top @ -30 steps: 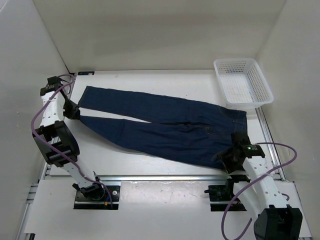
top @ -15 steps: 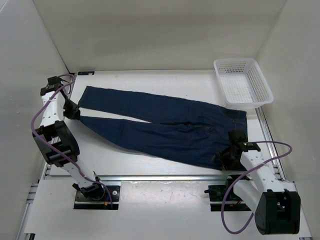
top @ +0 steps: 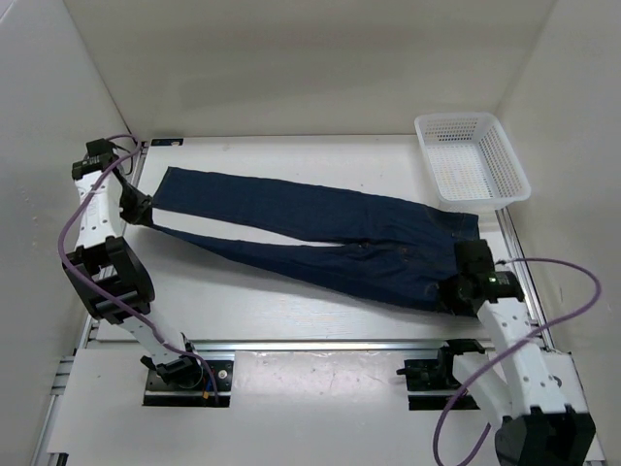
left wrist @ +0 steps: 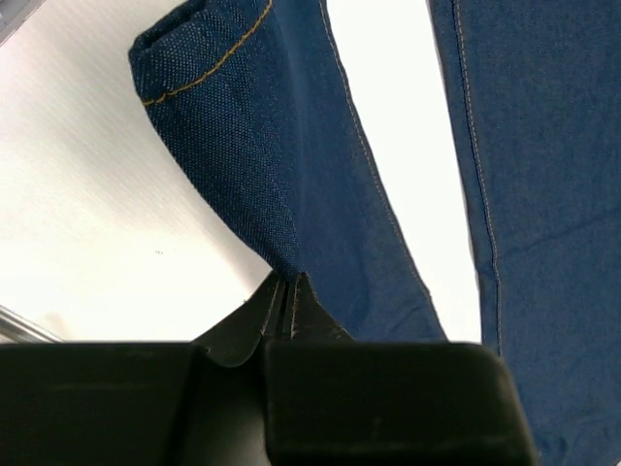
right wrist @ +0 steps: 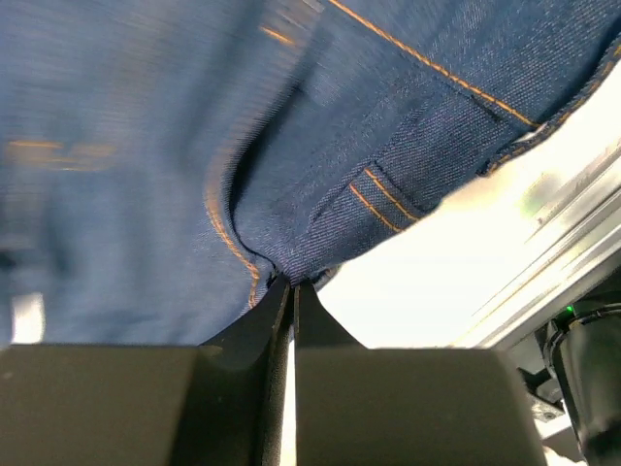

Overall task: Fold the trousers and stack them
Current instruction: Fold the trousers

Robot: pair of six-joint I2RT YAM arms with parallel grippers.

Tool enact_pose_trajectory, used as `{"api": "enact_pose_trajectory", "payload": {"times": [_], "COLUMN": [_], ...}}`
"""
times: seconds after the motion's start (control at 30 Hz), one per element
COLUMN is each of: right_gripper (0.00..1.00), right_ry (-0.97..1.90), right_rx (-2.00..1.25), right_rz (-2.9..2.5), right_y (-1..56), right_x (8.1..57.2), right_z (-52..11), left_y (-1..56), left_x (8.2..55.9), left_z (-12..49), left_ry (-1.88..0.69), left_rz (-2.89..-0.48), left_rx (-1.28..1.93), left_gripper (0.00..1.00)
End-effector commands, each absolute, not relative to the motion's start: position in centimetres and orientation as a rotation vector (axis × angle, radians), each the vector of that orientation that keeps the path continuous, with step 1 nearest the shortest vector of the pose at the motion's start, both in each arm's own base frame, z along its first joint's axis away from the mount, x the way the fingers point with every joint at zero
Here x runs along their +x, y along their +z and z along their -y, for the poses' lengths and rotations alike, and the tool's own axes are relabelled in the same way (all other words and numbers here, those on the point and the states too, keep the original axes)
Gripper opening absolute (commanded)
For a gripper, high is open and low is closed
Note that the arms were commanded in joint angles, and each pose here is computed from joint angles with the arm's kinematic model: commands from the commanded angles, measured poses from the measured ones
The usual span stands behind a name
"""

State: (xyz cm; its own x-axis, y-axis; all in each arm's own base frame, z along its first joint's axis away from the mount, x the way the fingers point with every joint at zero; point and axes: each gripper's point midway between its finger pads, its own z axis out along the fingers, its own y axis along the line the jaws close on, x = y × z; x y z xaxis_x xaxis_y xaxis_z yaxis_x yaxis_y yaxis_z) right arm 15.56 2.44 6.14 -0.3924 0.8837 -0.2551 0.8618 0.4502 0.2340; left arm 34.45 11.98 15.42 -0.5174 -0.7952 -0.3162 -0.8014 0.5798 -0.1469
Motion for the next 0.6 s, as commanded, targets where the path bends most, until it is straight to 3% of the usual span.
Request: {"api": "enact_pose_trajectory", "payload": {"times": [0.0, 0.3, 0.57], "right_gripper": [0.00, 0.00, 0.00], "right_ry": [-0.055, 0.031, -0.028], "right_rx": [1.382, 1.340, 1.238], "right_rz": [-2.201, -2.103, -2.062], "right_y": [11.6, 16.8, 20.7], "right_x": [15.9, 15.9, 20.6], "right_z": [1.1, 1.2, 2.1], "left_y": [18.1, 22.0, 25.5], "left_x": [33.9, 31.1, 35.5], "left_z": [-12.4, -12.4, -14.2], "left_ry": [0.064, 0.101, 0.155], "left_rz": [-2.413, -2.297, -2.210], "left_rx": [-1.283, -1.274, -1.186], "left_gripper": [0.10, 0.10, 0.10]}}
